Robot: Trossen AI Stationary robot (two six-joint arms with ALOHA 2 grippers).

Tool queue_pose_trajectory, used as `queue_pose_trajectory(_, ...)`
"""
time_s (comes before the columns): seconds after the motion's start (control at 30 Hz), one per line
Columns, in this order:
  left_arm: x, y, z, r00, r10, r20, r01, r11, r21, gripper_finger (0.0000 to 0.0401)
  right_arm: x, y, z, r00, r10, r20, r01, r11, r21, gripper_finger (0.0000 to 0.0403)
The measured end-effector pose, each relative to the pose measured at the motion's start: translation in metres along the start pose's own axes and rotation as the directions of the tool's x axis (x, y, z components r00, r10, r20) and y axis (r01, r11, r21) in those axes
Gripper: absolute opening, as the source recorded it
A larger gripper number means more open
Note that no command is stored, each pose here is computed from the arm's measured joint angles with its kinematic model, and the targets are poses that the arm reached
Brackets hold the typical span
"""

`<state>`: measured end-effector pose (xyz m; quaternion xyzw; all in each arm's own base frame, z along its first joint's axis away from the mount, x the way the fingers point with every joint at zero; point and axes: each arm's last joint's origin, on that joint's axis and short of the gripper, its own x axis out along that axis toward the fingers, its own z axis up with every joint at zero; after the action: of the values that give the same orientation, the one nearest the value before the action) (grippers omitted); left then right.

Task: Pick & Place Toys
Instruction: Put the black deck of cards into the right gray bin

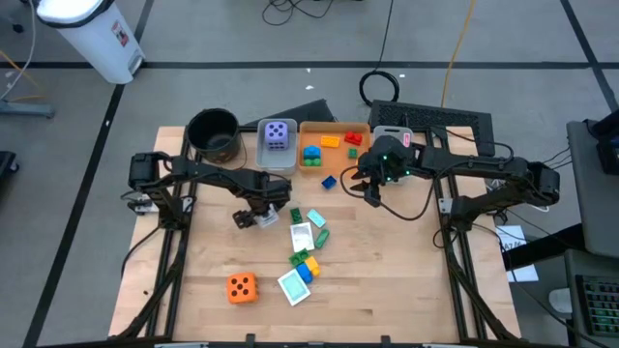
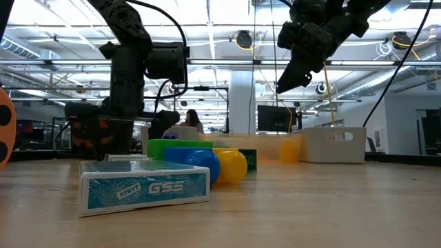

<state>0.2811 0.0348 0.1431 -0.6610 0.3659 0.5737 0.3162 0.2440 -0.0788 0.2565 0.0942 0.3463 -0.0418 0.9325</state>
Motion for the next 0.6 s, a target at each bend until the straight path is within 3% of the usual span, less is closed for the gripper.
queue_pose_trajectory(0.2, -0.0002, -0.0003, -0.0002, 1.0, -0.004, -0.002, 0.004, 1.0, -0.001, 0.0303, 0.0, -0.0001, 0.0, 1.0, 0.0, 0.0, 0.0, 1.0, 0.0, 0.0162)
queue_pose_trajectory(0.33, -0.0002, -0.0003, -0.0001, 1.0, -0.004, -0.002, 0.004, 1.0, 0.0, 0.0303, 0.0, 0.0, 0.0, 1.0, 0.0, 0.0, 0.0, 1.0, 0.0, 0.0162)
queue_pose_trajectory(0.43, -0.0002, -0.0003, -0.0001, 1.0, -0.004, 0.0, 0.004, 1.0, 0.009, 0.0324, 0.0, -0.0001, 0.0, 1.0, 0.0, 0.0, 0.0, 1.0, 0.0, 0.0162)
queue_pose_trajectory(0.6, -0.0002, -0.0002, -0.0003, 1.0, -0.004, 0.0, 0.004, 0.997, 0.078, 0.0337, 0.0, 0.0, 0.0, 1.0, 0.0, 0.0, 0.0, 1.0, -0.001, 0.0162)
